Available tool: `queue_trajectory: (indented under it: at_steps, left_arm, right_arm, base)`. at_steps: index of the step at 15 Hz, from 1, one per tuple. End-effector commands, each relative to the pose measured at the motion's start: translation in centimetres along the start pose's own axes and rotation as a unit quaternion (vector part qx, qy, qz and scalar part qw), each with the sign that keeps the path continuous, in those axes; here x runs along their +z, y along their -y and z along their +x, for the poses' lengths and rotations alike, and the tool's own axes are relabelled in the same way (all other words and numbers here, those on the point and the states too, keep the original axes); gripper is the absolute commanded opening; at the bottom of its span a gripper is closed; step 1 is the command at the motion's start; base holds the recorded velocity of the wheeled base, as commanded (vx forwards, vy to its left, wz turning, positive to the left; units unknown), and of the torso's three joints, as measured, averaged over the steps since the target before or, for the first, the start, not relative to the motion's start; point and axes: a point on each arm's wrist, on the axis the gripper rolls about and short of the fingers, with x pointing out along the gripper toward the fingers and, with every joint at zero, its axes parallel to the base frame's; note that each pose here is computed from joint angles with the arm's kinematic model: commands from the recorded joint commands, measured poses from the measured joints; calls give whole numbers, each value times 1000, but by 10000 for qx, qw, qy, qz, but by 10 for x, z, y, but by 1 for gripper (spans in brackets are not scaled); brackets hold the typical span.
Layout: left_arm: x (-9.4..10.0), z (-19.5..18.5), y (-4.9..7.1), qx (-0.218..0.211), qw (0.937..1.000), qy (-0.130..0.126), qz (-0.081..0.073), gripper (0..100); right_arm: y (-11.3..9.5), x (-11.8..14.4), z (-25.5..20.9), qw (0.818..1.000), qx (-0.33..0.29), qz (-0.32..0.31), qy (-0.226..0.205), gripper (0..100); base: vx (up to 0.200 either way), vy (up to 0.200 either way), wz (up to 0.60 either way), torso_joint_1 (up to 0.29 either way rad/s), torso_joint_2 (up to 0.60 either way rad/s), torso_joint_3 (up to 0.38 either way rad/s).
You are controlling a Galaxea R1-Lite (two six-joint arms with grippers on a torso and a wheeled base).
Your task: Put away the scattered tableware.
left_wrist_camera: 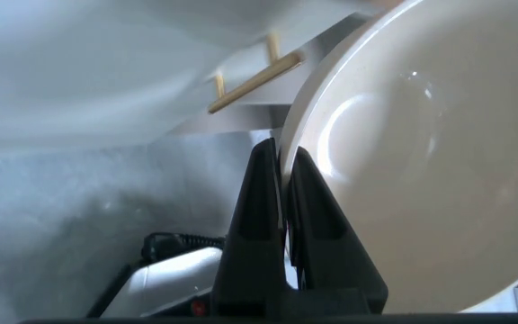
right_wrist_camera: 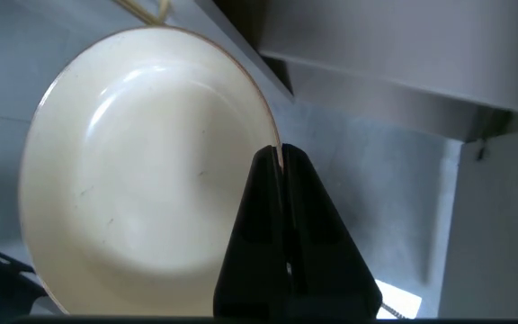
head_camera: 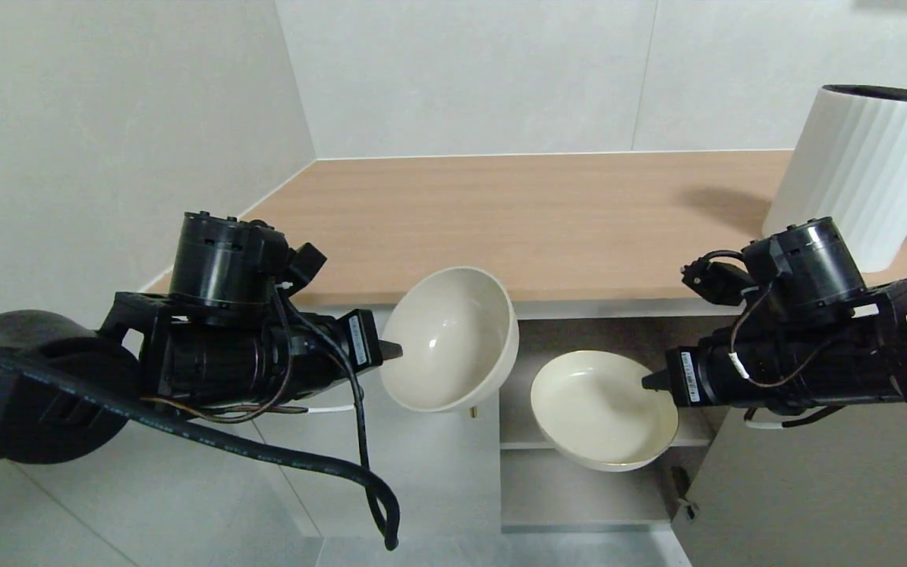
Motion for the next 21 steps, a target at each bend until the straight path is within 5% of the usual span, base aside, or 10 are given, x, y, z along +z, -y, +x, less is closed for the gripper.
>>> queue_trajectory:
  at_steps: [1,10,18,21]
  left_arm:
    - [0,1,0,10,10000,-6,-2,0]
    - [0,1,0,10,10000,-6,-2,0]
    - [0,1,0,10,10000,-6,-2,0]
    - [-1,2,-1,19,10000,-18,-5,0]
  right_arm:
    - [0,-1,2,10000,-7,1,-36,0]
    - [1,-1,5,10000,-18,-3,-72,0]
    - [4,-5,31,9997,-122,1,-209,0]
    - [12,-11,66,9974,-647,-111,-299,0]
  base:
    - [0,0,0,-173,471,295]
    - [0,0,0,-123,407,284]
    - [0,0,0,-5,21,9]
    - [0,0,0,0,0,0]
